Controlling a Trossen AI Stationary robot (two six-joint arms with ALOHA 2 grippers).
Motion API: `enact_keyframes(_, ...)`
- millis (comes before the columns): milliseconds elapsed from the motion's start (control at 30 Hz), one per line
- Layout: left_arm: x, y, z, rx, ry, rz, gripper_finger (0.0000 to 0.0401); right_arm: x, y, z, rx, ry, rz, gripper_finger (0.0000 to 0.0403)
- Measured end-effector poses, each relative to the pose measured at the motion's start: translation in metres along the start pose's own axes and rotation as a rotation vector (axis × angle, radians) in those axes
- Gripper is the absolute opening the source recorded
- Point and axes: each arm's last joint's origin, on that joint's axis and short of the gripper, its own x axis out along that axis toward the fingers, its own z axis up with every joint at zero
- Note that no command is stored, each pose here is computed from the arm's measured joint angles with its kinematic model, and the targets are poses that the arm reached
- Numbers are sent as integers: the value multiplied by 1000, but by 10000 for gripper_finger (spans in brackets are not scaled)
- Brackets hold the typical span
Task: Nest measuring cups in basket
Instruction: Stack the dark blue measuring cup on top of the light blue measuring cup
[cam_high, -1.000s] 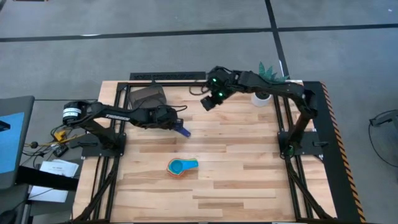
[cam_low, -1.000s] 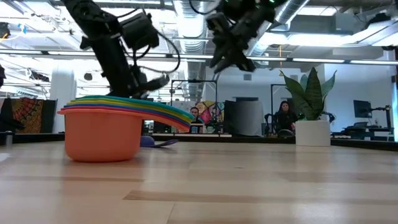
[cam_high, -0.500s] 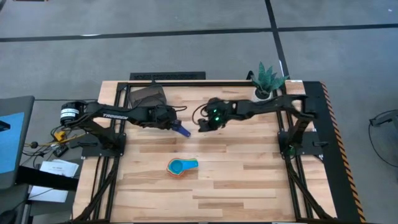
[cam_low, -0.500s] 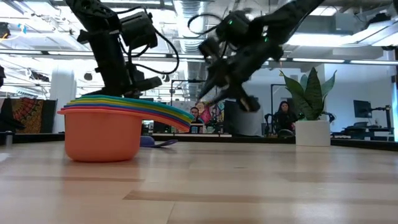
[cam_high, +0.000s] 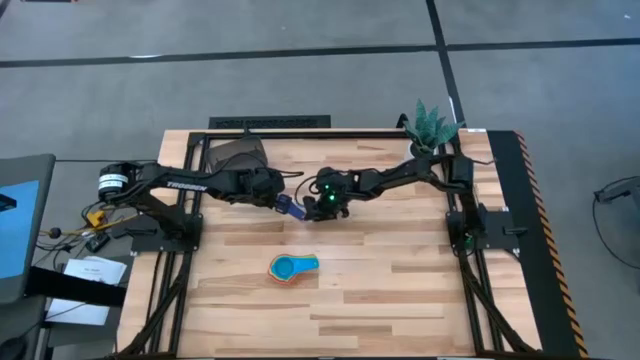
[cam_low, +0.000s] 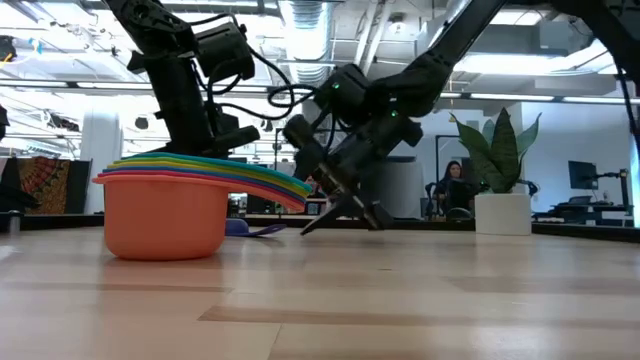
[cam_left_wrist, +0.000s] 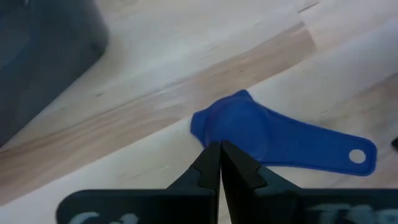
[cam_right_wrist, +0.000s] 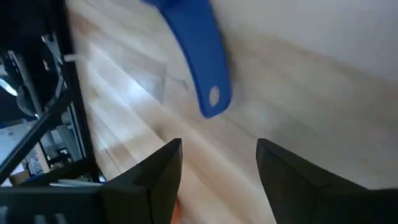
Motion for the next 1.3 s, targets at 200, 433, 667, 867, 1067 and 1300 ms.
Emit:
enact_keyframes(200,0,0,0,36,12,-14,0,13,-2,-1,35,5,-12,217)
enact_keyframes(433,0,-1,0,43,12,-17,0,12,-4,5,66,-49,-22,158)
enact_keyframes(667,0,-3,0,37,21,-50,0,6,-8,18,104,-90,-18,114)
enact_keyframes(867,1,-5,0,27,21,-71,0,6,-7,16,91,-43,-5,122)
enact_keyframes(1067,1,-5,0,25,24,-79,0,8,-1,12,62,-26,41,158)
enact_keyframes(1300,1,-6,1,30,15,-78,0,8,-3,14,83,-61,21,162)
